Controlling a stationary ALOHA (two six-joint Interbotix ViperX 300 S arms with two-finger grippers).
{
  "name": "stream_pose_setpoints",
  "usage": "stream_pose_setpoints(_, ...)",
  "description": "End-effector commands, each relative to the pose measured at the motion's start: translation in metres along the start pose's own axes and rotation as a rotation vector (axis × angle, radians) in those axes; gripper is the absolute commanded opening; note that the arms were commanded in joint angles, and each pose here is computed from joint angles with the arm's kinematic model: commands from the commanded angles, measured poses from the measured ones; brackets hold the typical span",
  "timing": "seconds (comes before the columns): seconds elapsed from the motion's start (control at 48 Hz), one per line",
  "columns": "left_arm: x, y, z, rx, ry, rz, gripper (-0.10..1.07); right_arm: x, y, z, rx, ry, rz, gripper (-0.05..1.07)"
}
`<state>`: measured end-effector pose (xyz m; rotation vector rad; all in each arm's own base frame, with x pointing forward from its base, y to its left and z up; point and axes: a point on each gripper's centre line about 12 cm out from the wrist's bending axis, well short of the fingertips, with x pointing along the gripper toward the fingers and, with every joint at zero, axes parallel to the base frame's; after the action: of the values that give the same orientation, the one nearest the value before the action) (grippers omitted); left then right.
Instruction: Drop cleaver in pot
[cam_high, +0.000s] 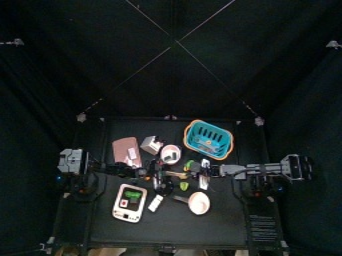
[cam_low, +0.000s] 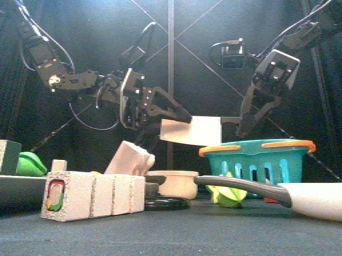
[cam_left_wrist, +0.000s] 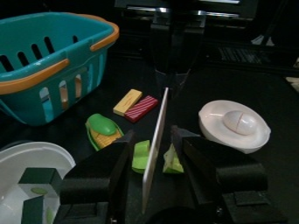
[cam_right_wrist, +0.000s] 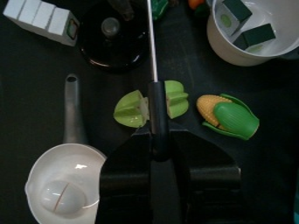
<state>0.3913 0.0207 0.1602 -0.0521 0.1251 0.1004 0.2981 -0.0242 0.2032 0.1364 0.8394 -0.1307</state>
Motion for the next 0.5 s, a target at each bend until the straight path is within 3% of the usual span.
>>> stream_pose_setpoints(0.0, -0.008, -0.004, 0.019, 0.001, -0.085, -0.009, 0.77, -0.013, 0.002, 0.013, 0.005, -0.058, 0.009, 0.3)
stream_pose_setpoints(0.167, -0.024, 0.0, 0.027, -0.024, -0.139, 0.012, 0.77, -0.015, 0.002, 0.013, 0.005, -0.047, 0.007, 0.3)
stream_pose_setpoints(0.479, -0.031, 0.004, 0.024, -0.046, -0.134, 0.045, 0.77, -0.015, 0.001, 0.013, 0.006, -0.015, 0.002, 0.3)
